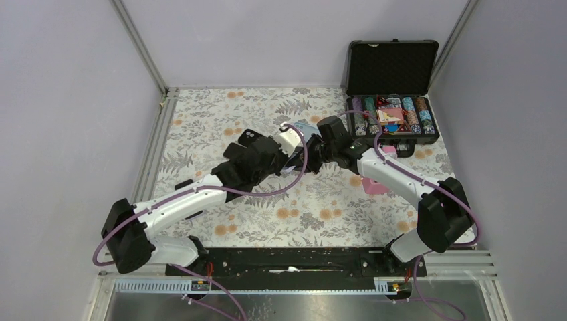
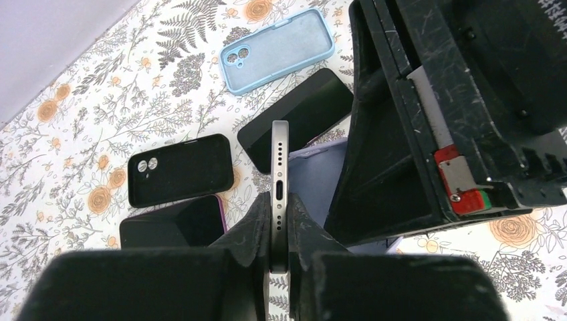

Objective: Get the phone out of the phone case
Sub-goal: Remove the phone case from the phone, then place the phone case at the center of the board, then place the phone at the center of the board, then move the phone to the center of the board.

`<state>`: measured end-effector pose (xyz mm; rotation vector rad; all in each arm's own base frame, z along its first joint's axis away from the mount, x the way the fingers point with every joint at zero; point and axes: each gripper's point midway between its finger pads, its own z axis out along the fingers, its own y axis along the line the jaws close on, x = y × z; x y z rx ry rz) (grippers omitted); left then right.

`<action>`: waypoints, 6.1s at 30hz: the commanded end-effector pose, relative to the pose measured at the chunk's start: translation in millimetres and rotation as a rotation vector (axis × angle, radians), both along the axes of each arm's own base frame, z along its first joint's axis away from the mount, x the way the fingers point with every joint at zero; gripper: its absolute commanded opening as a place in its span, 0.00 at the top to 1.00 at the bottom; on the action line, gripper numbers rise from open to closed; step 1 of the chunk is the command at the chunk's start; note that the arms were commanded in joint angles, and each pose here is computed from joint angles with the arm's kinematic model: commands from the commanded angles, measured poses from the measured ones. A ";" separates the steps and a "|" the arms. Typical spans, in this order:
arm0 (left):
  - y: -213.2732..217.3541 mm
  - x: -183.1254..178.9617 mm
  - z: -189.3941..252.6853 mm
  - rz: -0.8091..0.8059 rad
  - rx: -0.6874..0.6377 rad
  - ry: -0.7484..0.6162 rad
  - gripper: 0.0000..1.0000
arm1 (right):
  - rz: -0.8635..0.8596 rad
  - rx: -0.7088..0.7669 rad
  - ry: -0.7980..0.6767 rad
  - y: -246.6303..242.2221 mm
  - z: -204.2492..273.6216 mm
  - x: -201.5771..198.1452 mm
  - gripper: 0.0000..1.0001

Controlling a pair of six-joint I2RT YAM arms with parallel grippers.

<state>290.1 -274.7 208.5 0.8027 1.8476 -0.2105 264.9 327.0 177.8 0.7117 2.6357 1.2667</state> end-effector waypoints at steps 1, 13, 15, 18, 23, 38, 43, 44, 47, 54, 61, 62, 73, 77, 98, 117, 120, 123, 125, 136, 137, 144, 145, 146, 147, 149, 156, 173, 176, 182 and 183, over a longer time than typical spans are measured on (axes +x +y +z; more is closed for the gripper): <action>-5.4 11.1 9.4 0.027 -0.039 -0.035 1.00 | 0.115 0.157 -0.119 22.6 58.5 -7.4 1.00; 78.2 36.5 112.7 0.249 -0.170 -0.195 1.00 | 0.333 -0.068 -0.189 -18.0 -5.4 -11.3 1.00; 95.5 36.1 128.7 0.272 -0.201 -0.226 1.00 | 0.358 -0.119 -0.195 -25.2 -17.0 -12.1 1.00; 114.7 30.7 143.1 0.290 -0.240 -0.246 1.00 | 0.381 -0.175 -0.181 -35.1 -40.4 -11.8 1.00; 131.3 18.2 146.7 0.316 -0.246 -0.262 1.00 | 0.411 -0.270 -0.159 -49.7 -74.1 -8.8 1.00; 96.0 -9.2 42.0 0.187 -0.133 -0.019 1.00 | 0.408 -0.503 -0.138 -77.9 -127.0 15.5 0.40; 69.9 -16.5 3.5 0.152 -0.041 0.041 1.00 | 0.389 -0.599 -0.221 -99.3 -100.5 24.2 0.13; 64.2 -18.2 -1.2 0.145 -0.027 0.048 1.00 | 0.382 -0.611 -0.231 -104.0 -94.3 25.3 0.12; 46.1 -22.7 -12.2 0.119 0.004 0.069 1.00 | 0.336 -0.653 -0.269 -121.9 -74.4 29.2 0.11; 11.9 -41.1 -43.4 -0.005 0.161 0.071 1.00 | 0.138 -0.634 -0.361 -168.5 -15.8 38.0 0.10; -2.3 -40.7 -60.6 -0.040 0.264 0.056 1.00 | 0.063 -0.509 -0.430 -176.3 26.7 37.8 0.09; -6.7 -43.6 -67.3 -0.051 0.279 0.064 1.00 | 0.052 -0.494 -0.429 -176.6 29.8 38.0 0.09; -55.1 -118.5 -146.5 -0.169 0.349 0.264 1.00 | -0.026 -0.333 -0.431 -166.4 42.2 46.3 0.11; -61.4 -136.1 -173.0 -0.179 0.364 0.359 0.99 | -0.036 -0.309 -0.416 -164.5 35.7 44.8 0.12; -94.3 -200.8 -264.8 -0.194 0.355 0.642 0.79 | -0.111 -0.402 -0.429 -203.0 39.6 23.0 0.13; -27.3 -159.7 -321.0 -0.118 0.579 0.376 0.70 | -0.127 -0.353 -0.426 -201.1 45.3 13.7 0.14; -34.2 -159.7 -318.3 -0.113 0.517 0.436 0.57 | -0.128 -0.346 -0.420 -200.4 44.7 13.1 0.14; -41.5 -155.9 -310.0 -0.094 0.453 0.471 0.44 | -0.127 -0.337 -0.415 -199.3 44.7 12.9 0.14; -43.0 -153.2 -303.8 -0.079 0.424 0.483 0.36 | -0.126 -0.331 -0.414 -198.6 45.0 11.6 0.14; -48.0 -149.4 -210.0 -0.051 0.157 0.510 0.17 | -0.120 -0.314 -0.414 -197.1 45.8 8.4 0.14; -51.0 -147.9 -198.9 -0.047 0.132 0.504 0.17 | -0.116 -0.311 -0.409 -196.3 44.1 7.8 0.14; -64.6 -151.2 -156.5 -0.051 0.022 0.522 0.18 | -0.113 -0.301 -0.411 -195.9 43.3 2.7 0.15; -61.9 -147.6 -152.7 -0.025 0.022 0.511 0.17 | -0.112 -0.300 -0.411 -195.9 42.8 1.6 0.15; -60.8 -144.4 -148.0 -0.012 0.022 0.497 0.15 | -0.109 -0.299 -0.410 -195.7 42.1 0.7 0.15; -60.3 -140.9 -141.9 0.001 0.020 0.482 0.12 | -0.108 -0.298 -0.411 -195.8 41.7 0.0 0.15; -61.0 -135.3 -128.1 0.020 0.004 0.462 0.02 | -0.105 -0.295 -0.408 -195.5 40.3 -1.3 0.15; -60.1 -150.6 -109.2 -0.030 -0.035 0.512 0.43 | -0.101 -0.293 -0.399 -194.9 36.8 -2.5 0.15; -20.0 -229.4 -179.0 -0.130 0.176 0.732 1.00 | -0.087 -0.264 -0.377 -189.2 22.1 -1.6 0.19; -17.5 -233.4 -184.8 -0.130 0.185 0.754 1.00 | -0.090 -0.264 -0.377 -189.6 22.4 -1.6 0.19; -5.3 -222.5 -191.2 -0.063 0.211 0.729 1.00 | -0.091 -0.262 -0.374 -189.4 21.4 -2.1 0.19; -2.6 -219.4 -194.1 -0.045 0.223 0.728 1.00 | -0.092 -0.262 -0.374 -189.4 21.5 -2.1 0.20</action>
